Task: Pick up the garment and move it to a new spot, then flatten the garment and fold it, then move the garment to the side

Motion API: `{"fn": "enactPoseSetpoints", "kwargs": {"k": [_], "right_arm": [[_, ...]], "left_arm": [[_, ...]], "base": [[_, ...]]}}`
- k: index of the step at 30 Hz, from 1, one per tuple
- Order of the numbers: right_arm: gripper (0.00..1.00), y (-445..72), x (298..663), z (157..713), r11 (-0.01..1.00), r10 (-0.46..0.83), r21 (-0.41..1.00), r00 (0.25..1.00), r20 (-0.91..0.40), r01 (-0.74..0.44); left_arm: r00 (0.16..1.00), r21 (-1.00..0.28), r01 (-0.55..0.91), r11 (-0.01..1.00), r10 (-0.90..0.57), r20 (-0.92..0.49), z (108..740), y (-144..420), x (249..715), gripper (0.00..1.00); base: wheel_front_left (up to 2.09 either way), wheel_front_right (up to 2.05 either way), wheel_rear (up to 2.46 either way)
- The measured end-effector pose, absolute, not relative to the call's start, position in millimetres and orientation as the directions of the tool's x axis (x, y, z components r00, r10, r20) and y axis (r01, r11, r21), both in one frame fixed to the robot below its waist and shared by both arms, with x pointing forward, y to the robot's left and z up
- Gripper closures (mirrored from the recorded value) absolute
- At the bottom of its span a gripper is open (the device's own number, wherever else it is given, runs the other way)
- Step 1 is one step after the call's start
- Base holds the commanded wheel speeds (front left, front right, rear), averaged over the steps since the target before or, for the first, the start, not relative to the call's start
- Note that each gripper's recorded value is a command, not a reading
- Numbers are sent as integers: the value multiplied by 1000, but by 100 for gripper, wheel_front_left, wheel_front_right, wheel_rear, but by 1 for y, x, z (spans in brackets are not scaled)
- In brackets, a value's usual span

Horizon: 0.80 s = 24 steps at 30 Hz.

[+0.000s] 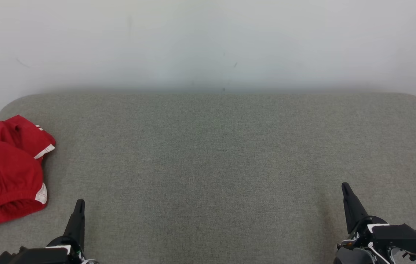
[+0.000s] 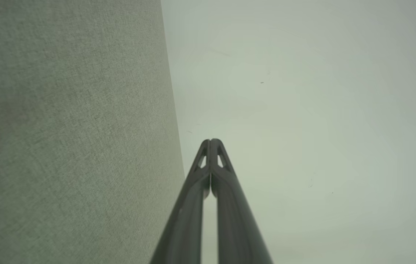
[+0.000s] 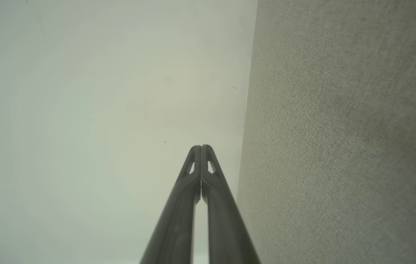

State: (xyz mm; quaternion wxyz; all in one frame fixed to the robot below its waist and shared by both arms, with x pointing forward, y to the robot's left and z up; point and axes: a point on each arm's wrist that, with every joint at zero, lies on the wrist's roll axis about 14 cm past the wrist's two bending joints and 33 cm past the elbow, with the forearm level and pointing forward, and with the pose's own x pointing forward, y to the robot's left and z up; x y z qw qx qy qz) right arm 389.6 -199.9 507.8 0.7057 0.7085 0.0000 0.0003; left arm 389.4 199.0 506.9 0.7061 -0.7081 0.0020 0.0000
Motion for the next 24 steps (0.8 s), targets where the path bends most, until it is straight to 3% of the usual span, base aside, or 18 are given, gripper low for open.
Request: {"fn": "enactPoseSetpoints", "kwargs": {"k": [24], "right_arm": [[100,-200,390,508,-4,0,1000,1000,0,0]], "left_arm": [[1000,-1000,-3,-3,-3,-3,507,199,389,100]], "base": [[0,0,0]]}}
